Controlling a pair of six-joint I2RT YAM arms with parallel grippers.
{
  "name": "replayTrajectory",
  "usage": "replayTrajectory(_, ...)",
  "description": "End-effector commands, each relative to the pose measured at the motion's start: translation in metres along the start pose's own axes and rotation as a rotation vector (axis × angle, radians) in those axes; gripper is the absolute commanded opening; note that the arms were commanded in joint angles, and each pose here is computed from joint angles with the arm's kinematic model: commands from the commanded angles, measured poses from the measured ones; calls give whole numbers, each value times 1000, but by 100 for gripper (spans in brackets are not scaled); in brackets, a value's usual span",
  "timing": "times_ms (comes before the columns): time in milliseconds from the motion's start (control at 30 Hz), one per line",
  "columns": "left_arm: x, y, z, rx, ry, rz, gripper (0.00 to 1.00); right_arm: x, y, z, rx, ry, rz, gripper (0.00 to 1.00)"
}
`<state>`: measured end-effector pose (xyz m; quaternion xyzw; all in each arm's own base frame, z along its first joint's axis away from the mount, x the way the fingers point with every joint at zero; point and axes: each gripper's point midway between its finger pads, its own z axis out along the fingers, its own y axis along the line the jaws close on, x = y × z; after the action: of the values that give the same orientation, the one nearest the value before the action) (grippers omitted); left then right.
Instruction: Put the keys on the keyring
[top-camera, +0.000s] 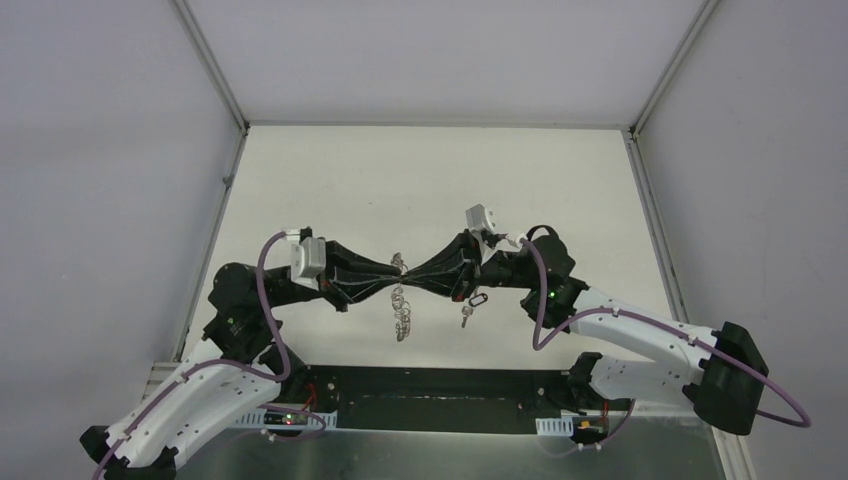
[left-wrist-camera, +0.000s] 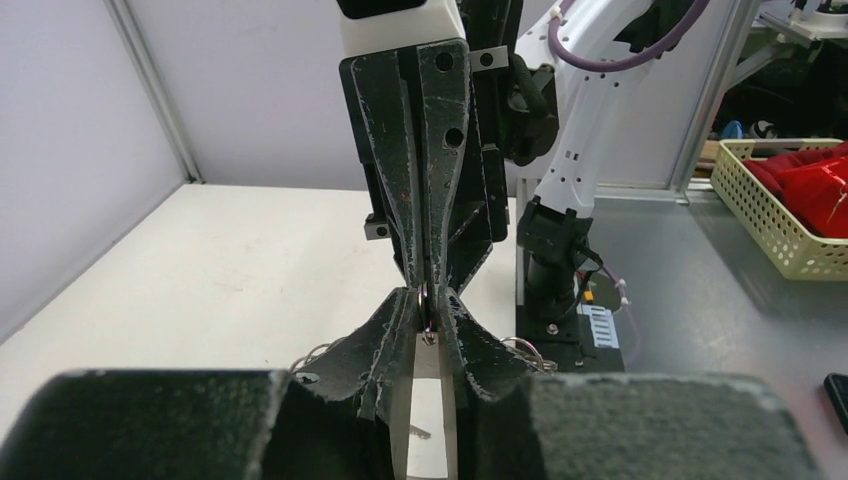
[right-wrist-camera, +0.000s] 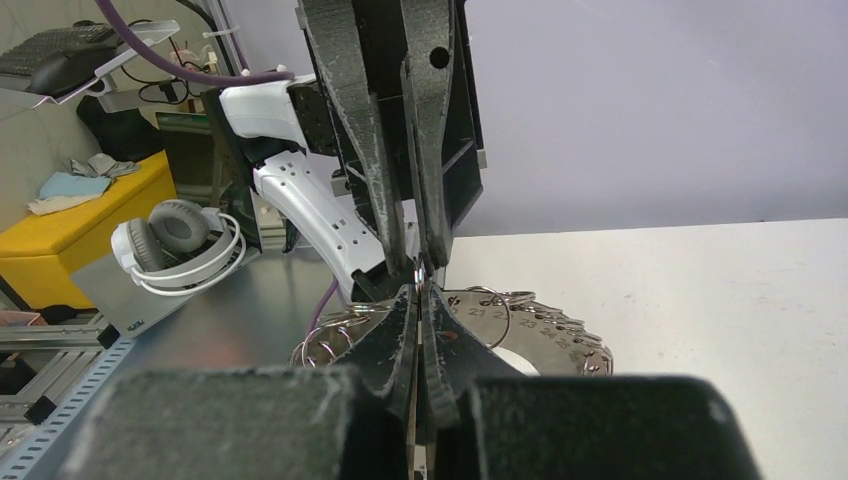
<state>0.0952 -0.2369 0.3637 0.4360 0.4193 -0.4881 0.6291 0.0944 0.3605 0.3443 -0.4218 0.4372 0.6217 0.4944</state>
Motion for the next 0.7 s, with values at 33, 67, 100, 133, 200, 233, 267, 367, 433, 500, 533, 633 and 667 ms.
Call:
replayTrajectory(33, -5, -5, 6, 47, 23, -22, 18, -26, 10, 5, -39, -65, -51, 0)
replayTrajectory(67, -4, -4, 6, 46, 28, -24, 20, -26, 10, 5, -39, -64, -51, 0)
replayTrajectory(100, -3, -4, 6, 44, 33, -25, 23, -26, 9, 5, -38, -65, -51, 0)
replayTrajectory(133, -2, -3, 5, 37, 34, -23, 27, -27, 9, 4, -36, -66, -51, 0)
replayTrajectory(200, -1, -2, 4, 25, 43, -19, 30, -27, 10, 4, -36, -67, -52, 0)
replayTrajectory(233, -2, -2, 2, 21, 45, -13, 31, -27, 10, 4, -35, -68, -52, 0)
replayTrajectory(267, -1, -2, 2, 18, 54, -14, 31, -27, 10, 4, -35, -67, -52, 0)
replayTrajectory(367, 1, -4, -1, 17, 78, -16, 31, -27, 10, 4, -34, -68, -52, 0)
replayTrajectory(433, 2, -4, -3, 13, 88, -24, 29, -27, 10, 4, -34, -69, -52, 0)
replayTrajectory(500, 3, -4, -5, 9, 94, -16, 27, -27, 9, 4, -34, -68, -51, 0)
replayTrajectory(533, 4, -4, -5, 7, 97, -11, 25, -28, 9, 4, -35, -69, -52, 0)
replayTrajectory(633, 4, -4, -5, 10, 99, -8, 20, -27, 10, 5, -37, -66, -51, 0)
replayTrajectory(667, 4, -4, -4, 13, 102, -11, 18, -27, 9, 5, -37, -66, -49, 0)
